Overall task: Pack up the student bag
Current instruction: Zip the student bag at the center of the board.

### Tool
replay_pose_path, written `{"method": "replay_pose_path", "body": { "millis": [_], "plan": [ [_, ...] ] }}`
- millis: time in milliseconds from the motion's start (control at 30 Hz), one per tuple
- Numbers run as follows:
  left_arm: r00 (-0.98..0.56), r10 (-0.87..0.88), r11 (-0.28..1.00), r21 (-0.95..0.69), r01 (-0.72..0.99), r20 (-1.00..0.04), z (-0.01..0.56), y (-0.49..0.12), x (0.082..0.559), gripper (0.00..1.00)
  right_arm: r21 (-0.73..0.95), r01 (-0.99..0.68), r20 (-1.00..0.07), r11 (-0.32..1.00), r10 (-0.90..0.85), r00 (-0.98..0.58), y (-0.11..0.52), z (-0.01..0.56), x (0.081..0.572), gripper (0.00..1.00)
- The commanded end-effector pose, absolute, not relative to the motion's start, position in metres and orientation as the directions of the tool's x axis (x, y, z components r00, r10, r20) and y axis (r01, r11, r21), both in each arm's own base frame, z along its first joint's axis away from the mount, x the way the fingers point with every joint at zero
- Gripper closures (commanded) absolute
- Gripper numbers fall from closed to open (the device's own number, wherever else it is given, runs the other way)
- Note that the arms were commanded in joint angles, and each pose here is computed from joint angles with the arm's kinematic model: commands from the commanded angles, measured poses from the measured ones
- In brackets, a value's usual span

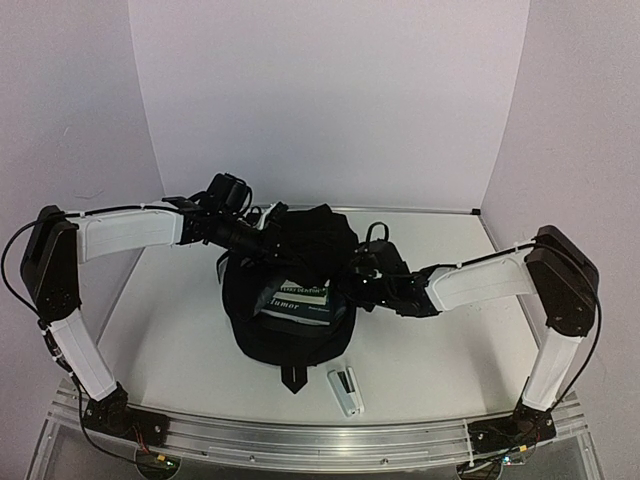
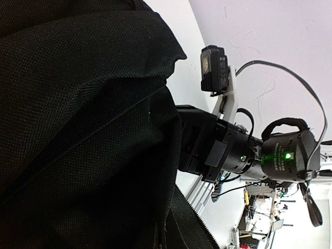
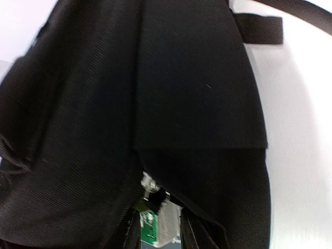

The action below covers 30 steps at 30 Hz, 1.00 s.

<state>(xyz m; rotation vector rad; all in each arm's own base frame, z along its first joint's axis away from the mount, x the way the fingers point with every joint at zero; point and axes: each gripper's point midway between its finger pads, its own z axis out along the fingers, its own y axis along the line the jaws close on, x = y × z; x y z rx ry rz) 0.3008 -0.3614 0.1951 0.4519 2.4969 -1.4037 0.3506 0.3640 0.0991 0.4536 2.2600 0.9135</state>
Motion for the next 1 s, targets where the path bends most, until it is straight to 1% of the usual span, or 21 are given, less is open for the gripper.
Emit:
{"method": "replay_pose_path", "body": {
  "millis": [0,133,267,433,700,967],
  "plan": [
    [-0.895,0.141,0.392,-0.806,0.443,-0.424,0.230,-0.371,0.306,1.00,0.688,0.062,-0.496,0.723,0.531,-0.687,0.361,0.103,0.371,0.72],
    [-0.895,0.146,0.376,-0.813,0.444,-0.421,0.231,-0.374,0.306,1.00,0.679,0.073,-0.503,0.731,0.534,-0.680,0.360,0.097,0.380,0.72],
    [-0.895,0.153,0.363,-0.819,0.445,-0.418,0.232,-0.375,0.305,1.00,0.665,0.092,-0.531,0.741,0.555,-0.640,0.354,0.099,0.390,0.69],
    [-0.896,0.154,0.355,-0.823,0.443,-0.416,0.233,-0.375,0.304,1.00,0.652,0.129,-0.552,0.747,0.584,-0.595,0.345,0.096,0.403,0.68],
    [-0.900,0.169,0.340,-0.834,0.435,-0.401,0.231,-0.377,0.301,1.00,0.647,0.167,-0.577,0.744,0.622,-0.529,0.333,0.101,0.426,0.71],
    [-0.906,0.198,0.307,-0.854,0.420,-0.375,0.229,-0.383,0.299,1.00,0.637,0.166,-0.609,0.753,0.623,-0.491,0.330,0.106,0.456,0.77]
  ]
}}
